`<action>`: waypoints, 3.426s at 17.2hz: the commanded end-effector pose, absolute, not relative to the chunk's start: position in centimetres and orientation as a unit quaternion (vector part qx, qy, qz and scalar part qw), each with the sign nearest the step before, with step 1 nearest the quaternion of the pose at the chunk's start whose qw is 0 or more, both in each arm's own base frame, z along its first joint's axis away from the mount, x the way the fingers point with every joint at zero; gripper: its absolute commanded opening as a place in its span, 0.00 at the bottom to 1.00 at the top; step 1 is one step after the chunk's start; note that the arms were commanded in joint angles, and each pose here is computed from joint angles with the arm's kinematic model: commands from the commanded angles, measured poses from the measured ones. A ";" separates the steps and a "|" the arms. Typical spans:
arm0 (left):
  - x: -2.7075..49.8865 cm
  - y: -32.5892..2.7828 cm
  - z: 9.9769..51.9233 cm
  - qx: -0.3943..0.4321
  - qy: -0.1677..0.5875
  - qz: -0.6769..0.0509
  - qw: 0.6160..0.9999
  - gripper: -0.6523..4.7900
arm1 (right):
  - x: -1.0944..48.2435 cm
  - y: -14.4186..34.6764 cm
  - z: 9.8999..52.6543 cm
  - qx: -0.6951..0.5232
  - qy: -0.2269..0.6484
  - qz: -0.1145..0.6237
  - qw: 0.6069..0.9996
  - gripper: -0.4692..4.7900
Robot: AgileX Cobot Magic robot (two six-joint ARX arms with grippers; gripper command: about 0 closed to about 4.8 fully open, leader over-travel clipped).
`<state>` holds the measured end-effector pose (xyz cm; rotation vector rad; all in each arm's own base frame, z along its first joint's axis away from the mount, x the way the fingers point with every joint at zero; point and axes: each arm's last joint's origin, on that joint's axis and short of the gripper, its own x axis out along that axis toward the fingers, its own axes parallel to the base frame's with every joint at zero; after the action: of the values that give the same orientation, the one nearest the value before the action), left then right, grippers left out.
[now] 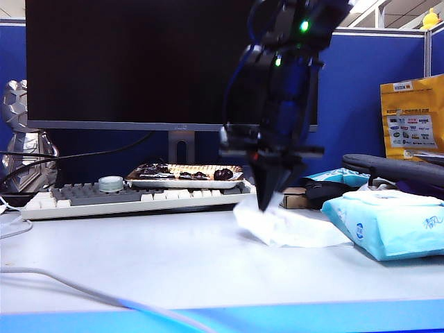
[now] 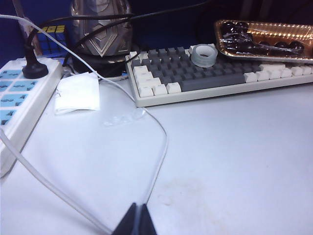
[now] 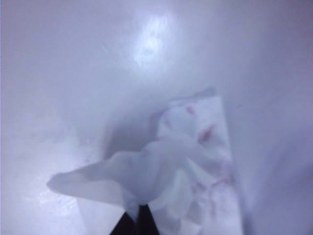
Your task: Use the wet wipes on the table to wipe the cherry juice off the table, then put the wipes back on the table.
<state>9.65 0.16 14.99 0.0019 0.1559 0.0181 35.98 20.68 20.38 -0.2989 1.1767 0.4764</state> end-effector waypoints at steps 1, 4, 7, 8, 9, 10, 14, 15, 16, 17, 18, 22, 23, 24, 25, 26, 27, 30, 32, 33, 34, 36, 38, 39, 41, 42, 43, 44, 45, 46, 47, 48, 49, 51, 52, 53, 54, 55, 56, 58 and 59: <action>9.6 -0.3 14.9 0.002 0.083 -0.006 0.997 0.11 | 36.1 21.3 18.8 -0.122 0.567 0.252 0.774 0.08; 9.6 -0.7 14.9 0.004 0.083 -0.033 0.996 0.11 | 35.2 22.5 16.3 -0.143 0.610 0.266 0.733 0.08; 9.6 -0.7 14.9 0.004 0.083 -0.032 0.996 0.11 | 34.1 24.5 15.2 -0.160 0.610 0.322 0.706 0.08; 9.6 -0.7 14.9 0.004 0.083 -0.033 0.996 0.11 | 34.0 24.8 15.0 -0.202 0.601 0.284 0.719 0.08; 9.6 -0.7 14.9 0.004 0.083 -0.033 0.996 0.11 | 34.1 24.7 14.9 -0.219 0.597 0.263 0.726 0.08; 9.6 -0.7 14.9 0.004 0.083 -0.032 0.996 0.11 | 34.5 24.3 14.7 -0.240 0.590 0.229 0.736 0.08; 9.6 -0.7 14.9 0.004 0.083 -0.032 0.996 0.11 | 37.0 21.0 14.3 -0.241 0.583 0.123 0.766 0.08; 9.6 -0.7 14.9 0.004 0.083 -0.033 0.996 0.11 | 37.1 20.5 14.3 -0.229 0.591 0.133 0.762 0.08; 9.6 -0.7 14.9 0.004 0.083 -0.033 0.996 0.11 | 37.0 20.5 14.3 -0.215 0.601 0.150 0.755 0.08; 9.6 -0.7 14.9 0.004 0.083 -0.033 0.996 0.11 | 36.4 20.8 14.2 -0.186 0.626 0.197 0.731 0.08; 9.6 -0.7 14.9 0.004 0.083 -0.033 0.996 0.11 | 35.4 21.6 14.1 -0.146 0.651 0.260 0.698 0.08; 9.6 -0.7 14.9 0.004 0.083 -0.033 0.996 0.11 | 32.5 24.9 14.3 -0.111 0.665 0.391 0.627 0.08; 9.6 -0.7 14.9 0.004 0.083 -0.033 0.996 0.11 | 32.4 25.4 14.2 -0.134 0.657 0.376 0.639 0.08; 9.6 -0.7 14.9 0.004 0.083 -0.032 0.996 0.11 | 32.4 25.5 14.2 -0.150 0.654 0.357 0.650 0.08; 9.6 -0.7 14.9 0.004 0.083 -0.033 0.996 0.11 | 32.8 25.2 14.1 -0.198 0.642 0.296 0.679 0.08; 9.6 -0.7 14.9 0.004 0.083 -0.033 0.996 0.11 | 33.3 24.7 14.1 -0.226 0.631 0.252 0.698 0.08; 9.6 -0.7 14.9 0.004 0.083 -0.033 0.996 0.11 | 34.9 23.1 14.1 -0.246 0.609 0.175 0.733 0.08; 9.6 -0.7 14.9 0.004 0.083 -0.033 0.996 0.11 | 37.7 20.0 14.4 -0.223 0.580 0.087 0.779 0.08; 9.6 -0.7 14.9 0.004 0.083 -0.033 0.996 0.11 | 38.4 19.0 14.3 -0.184 0.586 0.118 0.780 0.08; 9.6 -0.7 14.9 0.004 0.083 -0.033 0.996 0.11 | 38.4 19.2 14.3 -0.168 0.590 0.155 0.774 0.08; 9.6 -0.7 14.9 0.004 0.083 -0.032 0.996 0.11 | 38.1 19.9 14.3 -0.140 0.595 0.204 0.765 0.08; 9.6 -0.7 14.9 0.004 0.083 -0.033 0.996 0.11 | 36.8 22.2 14.4 -0.093 0.598 0.321 0.728 0.08; 9.6 -0.7 14.9 0.004 0.083 -0.032 0.996 0.11 | 34.2 25.2 14.6 -0.064 0.608 0.434 0.662 0.08; 9.6 -0.7 14.9 0.004 0.083 -0.033 0.996 0.11 | 33.6 25.8 14.6 -0.069 0.611 0.446 0.651 0.08; 9.6 -0.7 14.9 0.004 0.083 -0.033 0.996 0.11 | 31.8 27.0 14.4 -0.107 0.636 0.437 0.627 0.08; 9.6 -0.7 14.9 0.004 0.083 -0.033 0.996 0.11 | 31.4 26.6 14.2 -0.171 0.651 0.373 0.639 0.08; 9.6 -0.7 14.9 0.004 0.083 -0.033 0.996 0.11 | 31.6 26.1 14.1 -0.225 0.649 0.302 0.661 0.08; 9.6 -0.7 14.9 0.004 0.083 -0.033 0.996 0.11 | 32.1 25.5 14.0 -0.253 0.641 0.264 0.675 0.08; 9.6 -0.7 14.9 0.004 0.083 -0.033 0.996 0.11 | 33.3 24.4 14.1 -0.277 0.621 0.211 0.702 0.08; 9.6 -0.7 14.9 0.004 0.083 -0.033 0.996 0.11 | 34.3 23.7 14.1 -0.272 0.607 0.181 0.725 0.08; 9.6 -0.7 14.9 0.004 0.083 -0.033 0.996 0.11 | 36.3 22.3 14.3 -0.249 0.578 0.142 0.764 0.08; 9.6 -0.7 14.9 0.004 0.083 -0.033 0.996 0.11 | 37.2 21.6 14.4 -0.238 0.564 0.133 0.780 0.08; 9.6 -0.7 14.9 0.004 0.083 -0.033 0.996 0.11 | 38.4 21.0 14.8 -0.210 0.542 0.138 0.802 0.08; 9.6 -0.7 14.9 0.004 0.083 -0.033 0.996 0.11 | 39.0 21.3 15.4 -0.157 0.532 0.206 0.806 0.08; 9.6 -0.7 14.9 0.004 0.083 -0.033 0.996 0.11 | 38.8 22.2 15.9 -0.106 0.534 0.291 0.786 0.08; 9.6 -0.7 14.9 0.004 0.083 -0.033 0.996 0.11 | 38.0 23.4 16.0 -0.068 0.538 0.368 0.755 0.08; 9.6 -0.7 14.9 0.004 0.083 -0.033 0.996 0.11 | 37.4 24.2 16.1 -0.051 0.542 0.409 0.732 0.08; 9.6 -0.7 14.9 0.004 0.083 -0.033 0.996 0.11 | 36.6 24.9 16.1 -0.045 0.549 0.436 0.712 0.08; 9.6 -0.7 14.9 0.004 0.083 -0.033 0.996 0.11 | 35.7 25.6 15.9 -0.061 0.560 0.445 0.696 0.08; 9.6 -0.7 14.9 0.004 0.083 -0.033 0.996 0.11 | 34.7 25.6 15.3 -0.159 0.594 0.343 0.710 0.08; 9.6 -0.7 14.9 0.004 0.083 -0.033 0.996 0.11 | 34.9 25.1 15.1 -0.207 0.589 0.280 0.729 0.08</action>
<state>9.62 -0.73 15.00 0.0102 0.1560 -0.0661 34.63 26.27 16.16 -0.2822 1.2738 0.8671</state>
